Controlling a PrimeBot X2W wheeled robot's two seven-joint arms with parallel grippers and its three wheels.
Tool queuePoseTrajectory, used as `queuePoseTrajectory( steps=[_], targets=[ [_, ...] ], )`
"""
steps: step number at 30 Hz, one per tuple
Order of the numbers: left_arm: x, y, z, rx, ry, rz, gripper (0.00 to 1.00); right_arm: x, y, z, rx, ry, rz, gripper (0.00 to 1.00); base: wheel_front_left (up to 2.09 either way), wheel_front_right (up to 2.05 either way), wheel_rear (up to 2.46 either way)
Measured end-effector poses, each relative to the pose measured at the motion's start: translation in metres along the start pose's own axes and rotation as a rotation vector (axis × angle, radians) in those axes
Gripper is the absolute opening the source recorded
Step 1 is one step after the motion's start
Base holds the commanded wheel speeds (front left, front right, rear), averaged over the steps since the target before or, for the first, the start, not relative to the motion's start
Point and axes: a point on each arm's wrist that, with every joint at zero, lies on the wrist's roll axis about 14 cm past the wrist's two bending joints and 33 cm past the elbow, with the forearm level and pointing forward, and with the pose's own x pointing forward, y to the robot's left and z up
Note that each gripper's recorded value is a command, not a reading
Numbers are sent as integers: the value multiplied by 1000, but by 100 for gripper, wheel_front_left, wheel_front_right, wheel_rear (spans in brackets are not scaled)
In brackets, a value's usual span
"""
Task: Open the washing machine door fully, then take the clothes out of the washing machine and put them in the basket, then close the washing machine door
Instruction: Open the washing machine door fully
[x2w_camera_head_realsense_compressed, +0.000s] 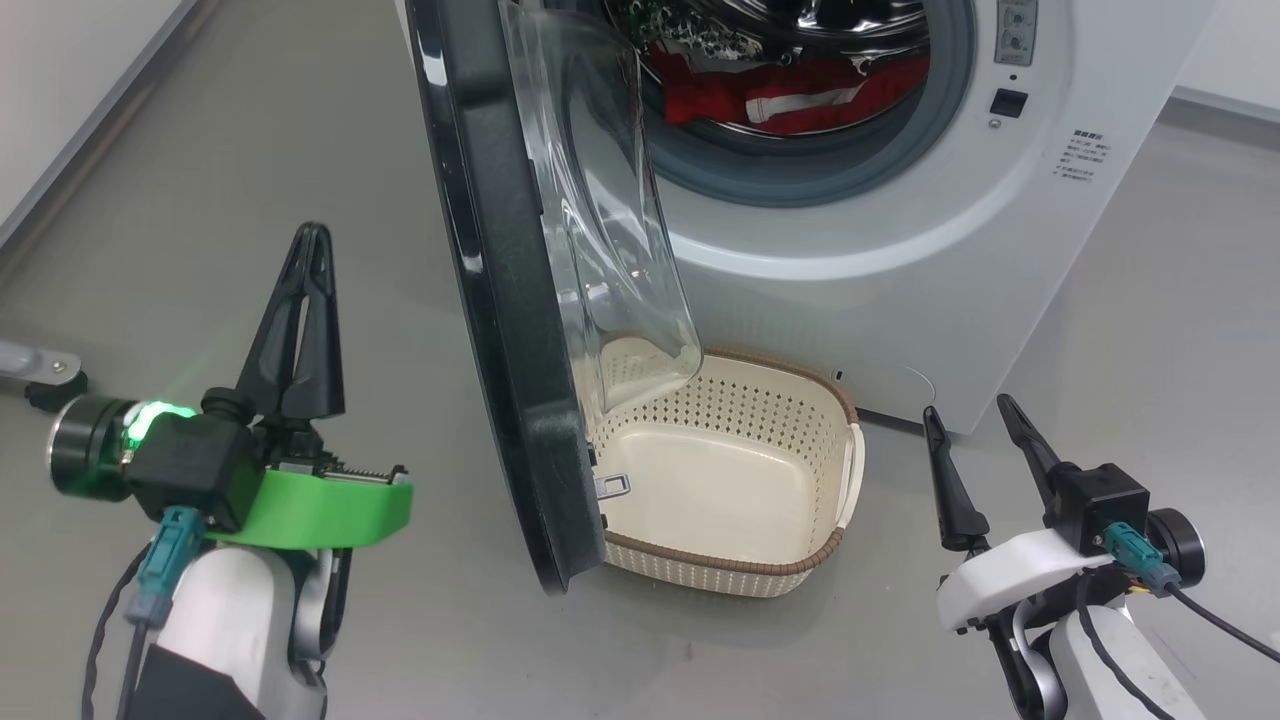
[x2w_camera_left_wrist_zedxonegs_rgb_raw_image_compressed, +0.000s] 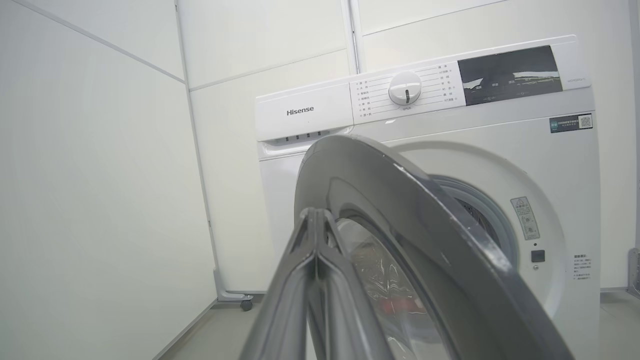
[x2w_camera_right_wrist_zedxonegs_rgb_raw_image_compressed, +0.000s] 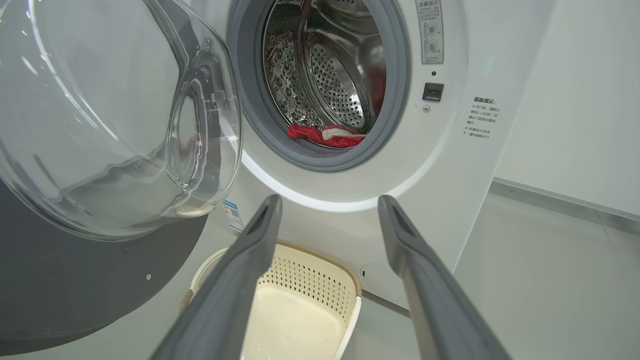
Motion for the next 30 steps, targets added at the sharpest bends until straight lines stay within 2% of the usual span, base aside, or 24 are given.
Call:
queuePoseTrajectory(
  steps=[7, 12, 20, 25, 30],
  targets=[
    [3, -46, 53, -51, -164, -168, 0, 0, 1, 0, -1, -1, 5, 100, 0, 0, 0],
    [-10, -88, 52, -114, -154, -325, 0, 0, 1, 0, -13, -1, 7, 100, 0, 0, 0],
    [-56, -145, -8, -246, 154, -494, 0, 0, 1, -2, -24, 4, 14, 100, 0, 0, 0],
    [-78, -155, -42, -255, 331, -522, 0, 0, 2, -4, -24, 6, 20, 100, 0, 0, 0],
    [-88, -151, -64, -238, 429, -520, 0, -1, 1, -5, -21, 8, 15, 100, 0, 0, 0]
  ],
)
